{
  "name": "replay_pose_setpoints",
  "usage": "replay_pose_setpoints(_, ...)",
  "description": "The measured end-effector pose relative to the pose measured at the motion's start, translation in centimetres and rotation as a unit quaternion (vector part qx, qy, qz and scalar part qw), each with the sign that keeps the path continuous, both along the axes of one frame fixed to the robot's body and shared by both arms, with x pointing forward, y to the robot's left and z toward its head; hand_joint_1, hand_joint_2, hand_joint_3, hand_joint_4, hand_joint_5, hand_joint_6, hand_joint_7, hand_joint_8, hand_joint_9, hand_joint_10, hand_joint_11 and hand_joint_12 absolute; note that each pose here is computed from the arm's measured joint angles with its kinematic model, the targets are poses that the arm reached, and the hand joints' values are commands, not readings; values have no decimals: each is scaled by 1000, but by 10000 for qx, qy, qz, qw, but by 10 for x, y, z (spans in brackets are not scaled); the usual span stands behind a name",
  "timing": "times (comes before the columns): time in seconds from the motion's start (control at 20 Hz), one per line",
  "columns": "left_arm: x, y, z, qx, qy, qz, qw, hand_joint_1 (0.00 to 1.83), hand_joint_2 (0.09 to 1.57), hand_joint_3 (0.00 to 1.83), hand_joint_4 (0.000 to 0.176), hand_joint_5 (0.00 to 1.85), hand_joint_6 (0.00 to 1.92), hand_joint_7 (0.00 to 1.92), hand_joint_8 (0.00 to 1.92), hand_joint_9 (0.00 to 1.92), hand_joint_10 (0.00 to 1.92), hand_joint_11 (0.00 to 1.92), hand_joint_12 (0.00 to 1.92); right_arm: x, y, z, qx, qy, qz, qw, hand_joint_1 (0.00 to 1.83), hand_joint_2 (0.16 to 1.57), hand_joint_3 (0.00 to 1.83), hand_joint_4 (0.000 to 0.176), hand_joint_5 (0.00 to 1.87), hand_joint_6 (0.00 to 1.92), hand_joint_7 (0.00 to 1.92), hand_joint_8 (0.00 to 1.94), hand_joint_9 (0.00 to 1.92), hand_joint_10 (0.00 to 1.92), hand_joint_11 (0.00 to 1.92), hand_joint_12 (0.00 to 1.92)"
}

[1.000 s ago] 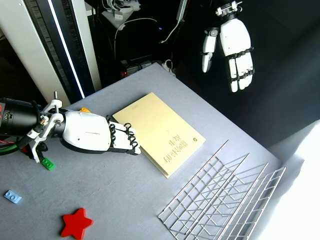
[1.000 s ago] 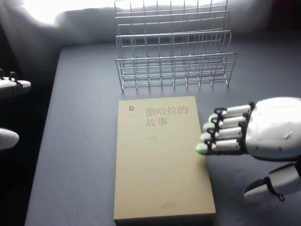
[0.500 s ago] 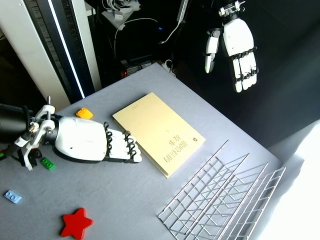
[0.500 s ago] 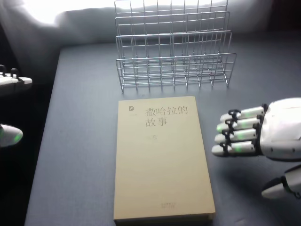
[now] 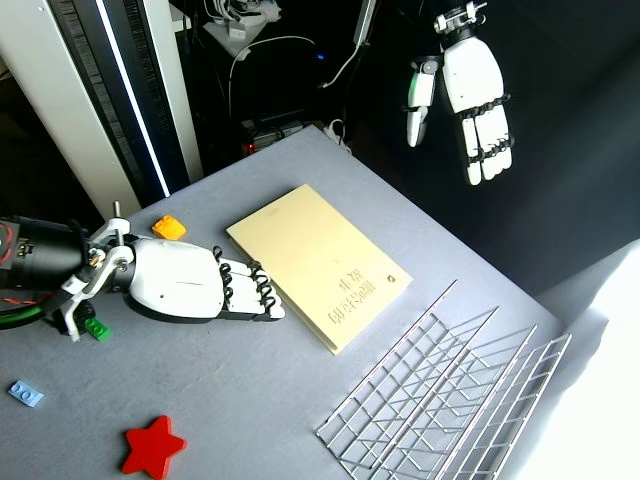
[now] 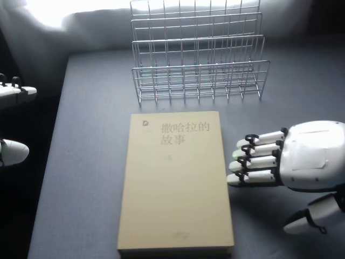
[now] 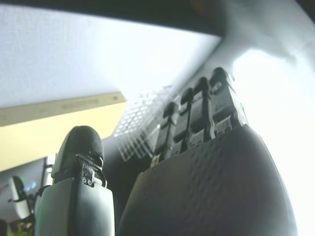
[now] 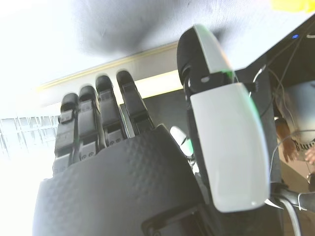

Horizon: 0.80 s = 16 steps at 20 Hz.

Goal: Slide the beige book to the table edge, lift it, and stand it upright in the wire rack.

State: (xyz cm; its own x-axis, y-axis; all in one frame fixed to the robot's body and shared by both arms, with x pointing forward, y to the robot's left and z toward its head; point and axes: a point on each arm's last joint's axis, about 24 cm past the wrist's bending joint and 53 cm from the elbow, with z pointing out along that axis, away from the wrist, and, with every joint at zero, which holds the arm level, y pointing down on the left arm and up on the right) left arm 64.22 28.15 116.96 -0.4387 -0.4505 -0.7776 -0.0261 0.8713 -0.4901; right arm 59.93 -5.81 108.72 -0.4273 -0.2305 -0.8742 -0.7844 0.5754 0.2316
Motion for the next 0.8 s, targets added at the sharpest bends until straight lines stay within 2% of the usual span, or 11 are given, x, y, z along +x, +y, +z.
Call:
replay_pose_setpoints(0.2, 0, 4, -3, -19, 52, 91, 9999, 335, 1288, 7, 55, 0, 0, 0, 0, 0, 0, 0, 0, 1, 13, 4, 87, -27, 48, 9999, 217, 1209, 0, 0, 69, 15, 84, 15, 33, 11, 0, 0)
replay_pose_setpoints(0.4, 2, 13, -3, 27, 49, 173, 9998, 381, 1286, 4, 49, 0, 0, 0, 0, 0, 0, 0, 0, 3, 21, -2, 16, -69, 42, 10000, 229, 1210, 0, 0, 50, 3, 60, 3, 28, 4, 0, 0)
replay_pose_setpoints(0.45, 2, 14, -4, 6, 65, 198, 9998, 370, 1287, 4, 55, 0, 0, 0, 0, 0, 0, 0, 0, 4, 24, -1, 18, -84, 33, 10000, 227, 1211, 1, 0, 54, 4, 65, 5, 33, 6, 0, 0)
replay_pose_setpoints(0.8, -1, 15, -11, -220, 244, 308, 9990, 382, 1283, 0, 54, 7, 3, 11, 3, 0, 0, 0, 0, 19, 41, 4, 139, -139, -47, 9998, 236, 1204, 0, 0, 68, 2, 100, 7, 46, 5, 0, 0)
